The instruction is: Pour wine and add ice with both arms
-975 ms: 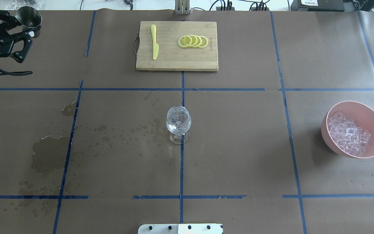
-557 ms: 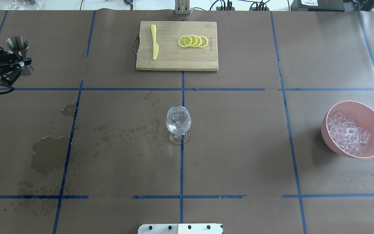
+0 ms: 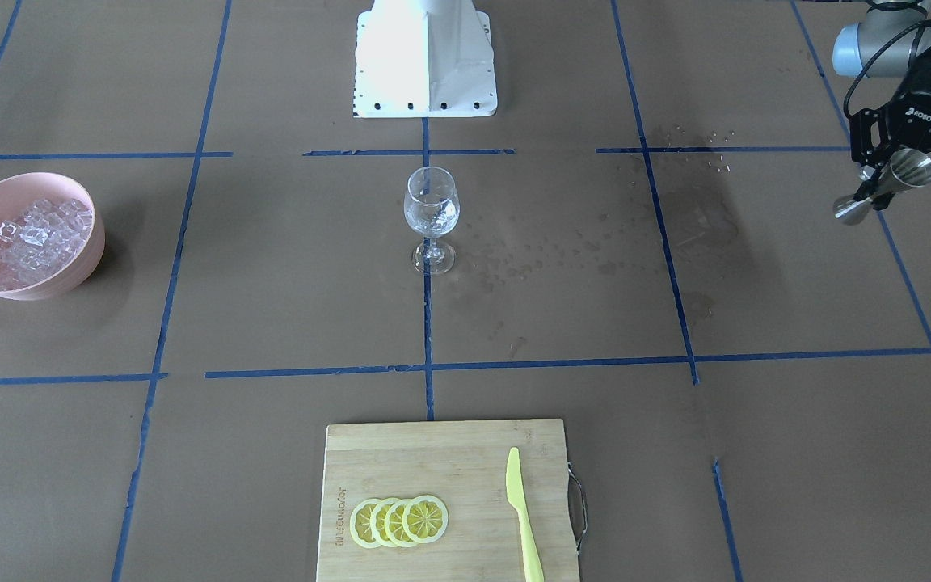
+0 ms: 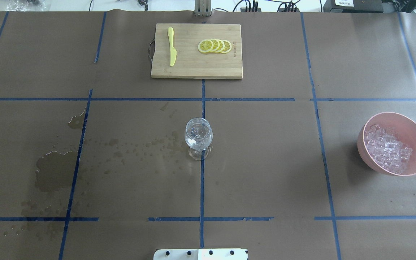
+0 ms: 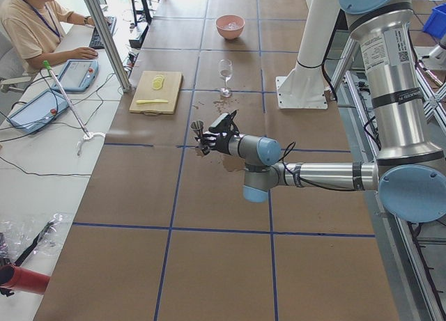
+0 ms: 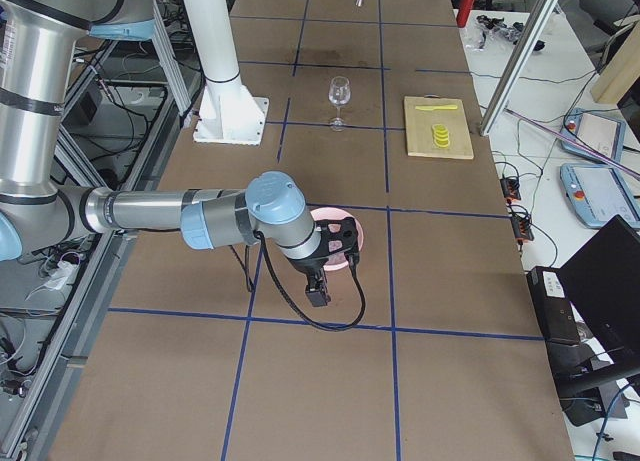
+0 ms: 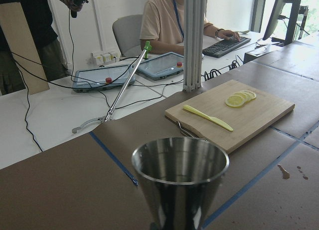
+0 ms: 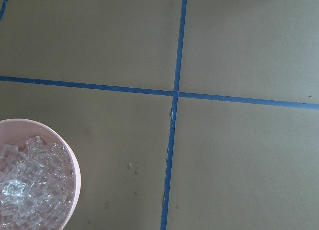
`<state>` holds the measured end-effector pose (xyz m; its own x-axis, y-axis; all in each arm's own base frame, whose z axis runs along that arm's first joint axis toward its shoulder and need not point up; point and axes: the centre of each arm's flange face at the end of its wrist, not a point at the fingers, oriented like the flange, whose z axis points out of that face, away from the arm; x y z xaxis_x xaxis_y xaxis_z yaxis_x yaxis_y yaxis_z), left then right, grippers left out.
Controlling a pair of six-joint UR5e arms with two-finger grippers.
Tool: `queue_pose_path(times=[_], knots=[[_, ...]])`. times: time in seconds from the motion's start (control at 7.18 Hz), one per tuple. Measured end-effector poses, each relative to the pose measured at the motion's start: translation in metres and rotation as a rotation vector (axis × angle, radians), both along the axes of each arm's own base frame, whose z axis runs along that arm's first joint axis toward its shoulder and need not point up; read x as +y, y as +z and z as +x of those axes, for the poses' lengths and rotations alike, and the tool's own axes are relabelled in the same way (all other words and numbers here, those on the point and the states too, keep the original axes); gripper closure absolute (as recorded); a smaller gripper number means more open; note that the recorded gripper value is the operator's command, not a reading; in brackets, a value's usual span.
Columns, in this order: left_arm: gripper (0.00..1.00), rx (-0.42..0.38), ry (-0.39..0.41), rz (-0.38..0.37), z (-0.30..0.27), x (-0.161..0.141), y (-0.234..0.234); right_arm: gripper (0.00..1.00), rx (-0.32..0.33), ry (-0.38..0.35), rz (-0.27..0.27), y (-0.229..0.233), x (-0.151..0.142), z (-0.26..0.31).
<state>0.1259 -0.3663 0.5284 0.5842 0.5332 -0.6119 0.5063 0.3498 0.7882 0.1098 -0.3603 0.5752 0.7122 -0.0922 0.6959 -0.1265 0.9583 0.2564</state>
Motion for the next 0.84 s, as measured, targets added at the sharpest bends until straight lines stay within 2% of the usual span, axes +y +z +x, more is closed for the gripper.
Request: queue_pose_path(times=[0.56, 0.84], knots=[[1.0, 0.138, -0.028, -0.152, 0.107, 0.026, 0.02, 0.0, 0.001, 0.001, 0.001, -0.001, 0.001, 0.0], [1.0, 0.153, -0.083, -0.186, 0.145, 0.042, 0.033, 0.0, 0.001, 0.0, 0.001, -0.001, 0.001, 0.0]])
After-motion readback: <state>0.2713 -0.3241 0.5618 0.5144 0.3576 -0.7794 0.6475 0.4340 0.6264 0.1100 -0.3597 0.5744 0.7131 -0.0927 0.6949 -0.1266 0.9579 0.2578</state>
